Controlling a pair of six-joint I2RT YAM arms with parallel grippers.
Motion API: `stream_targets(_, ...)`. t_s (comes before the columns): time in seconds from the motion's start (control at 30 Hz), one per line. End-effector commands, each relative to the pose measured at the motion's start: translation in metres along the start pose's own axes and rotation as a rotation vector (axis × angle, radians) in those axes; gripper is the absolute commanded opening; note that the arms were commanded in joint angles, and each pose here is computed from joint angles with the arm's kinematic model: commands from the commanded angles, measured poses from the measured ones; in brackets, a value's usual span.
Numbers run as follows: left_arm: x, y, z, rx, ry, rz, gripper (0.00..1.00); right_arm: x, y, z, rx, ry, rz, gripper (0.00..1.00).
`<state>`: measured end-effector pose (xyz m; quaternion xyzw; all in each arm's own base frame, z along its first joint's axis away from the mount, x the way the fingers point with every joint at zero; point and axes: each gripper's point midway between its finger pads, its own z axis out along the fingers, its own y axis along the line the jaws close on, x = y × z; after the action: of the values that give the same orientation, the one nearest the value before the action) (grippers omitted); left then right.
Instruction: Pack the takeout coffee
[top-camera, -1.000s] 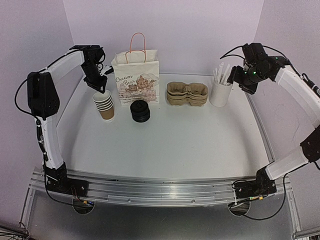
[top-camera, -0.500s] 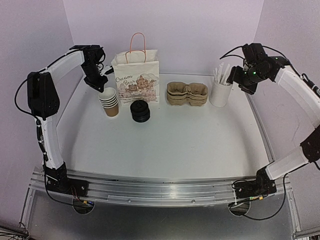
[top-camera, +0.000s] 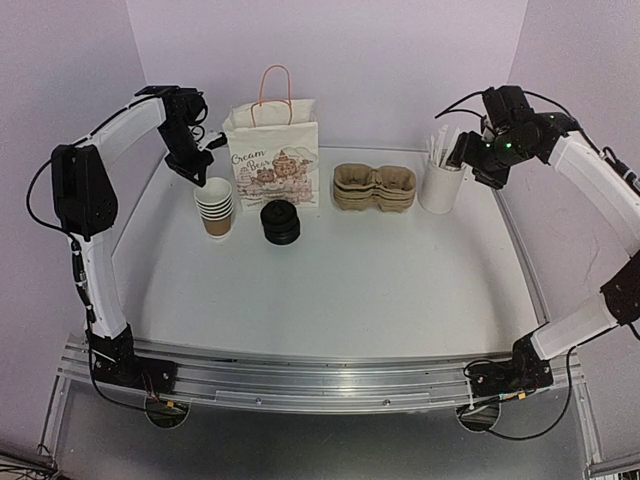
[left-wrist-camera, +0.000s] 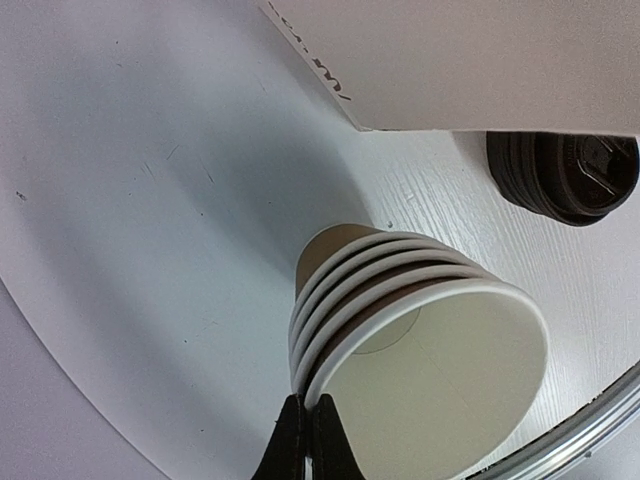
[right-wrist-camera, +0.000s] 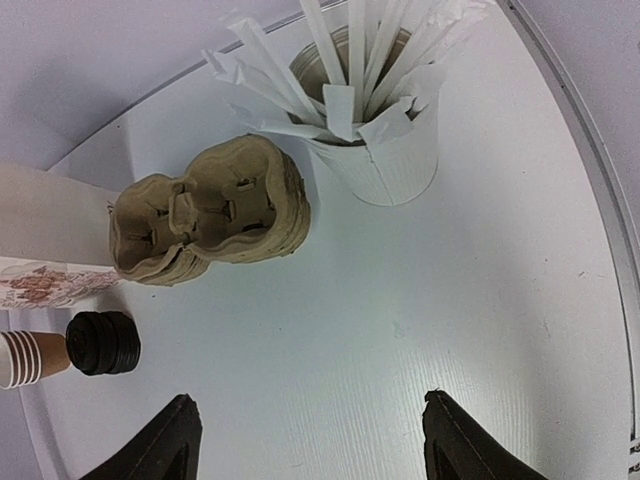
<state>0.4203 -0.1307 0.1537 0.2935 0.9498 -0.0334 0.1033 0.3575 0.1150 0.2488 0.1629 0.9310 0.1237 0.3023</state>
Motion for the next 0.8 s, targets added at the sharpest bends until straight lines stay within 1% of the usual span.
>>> stream_targets(0.0,0.000,-0.008,-0.043,0.035,-0.073,-0.039,0.00,0.008,0.040,-0.004,-0.111,0.023,-0.024,0.71)
stream_targets(0.13,0.008,-0.011,-0.036,0.081,-0.064,-0.094,0.00,0.025,0.098,-0.008,-0.237,0.036,-0.076,0.70)
stream_targets(0.23,0.011,-0.011,-0.033,0.104,-0.063,-0.130,0.00,0.050,0.158,-0.004,-0.371,0.065,-0.111,0.70)
stream_targets(0.37,0.004,-0.012,-0.038,0.116,-0.104,-0.148,0.00,0.104,0.243,0.018,-0.545,0.170,-0.150,0.68)
stream_targets(0.5,0.006,-0.013,-0.035,0.119,-0.107,-0.159,0.00,0.139,0.309,0.031,-0.675,0.247,-0.200,0.67)
stream_targets(0.6,0.006,-0.011,-0.043,0.098,-0.117,-0.158,0.00,0.157,0.336,0.042,-0.718,0.296,-0.216,0.67)
stream_targets(0.77,0.001,0.011,-0.083,-0.029,-0.190,-0.148,0.00,0.162,0.348,0.054,-0.729,0.301,-0.220,0.67)
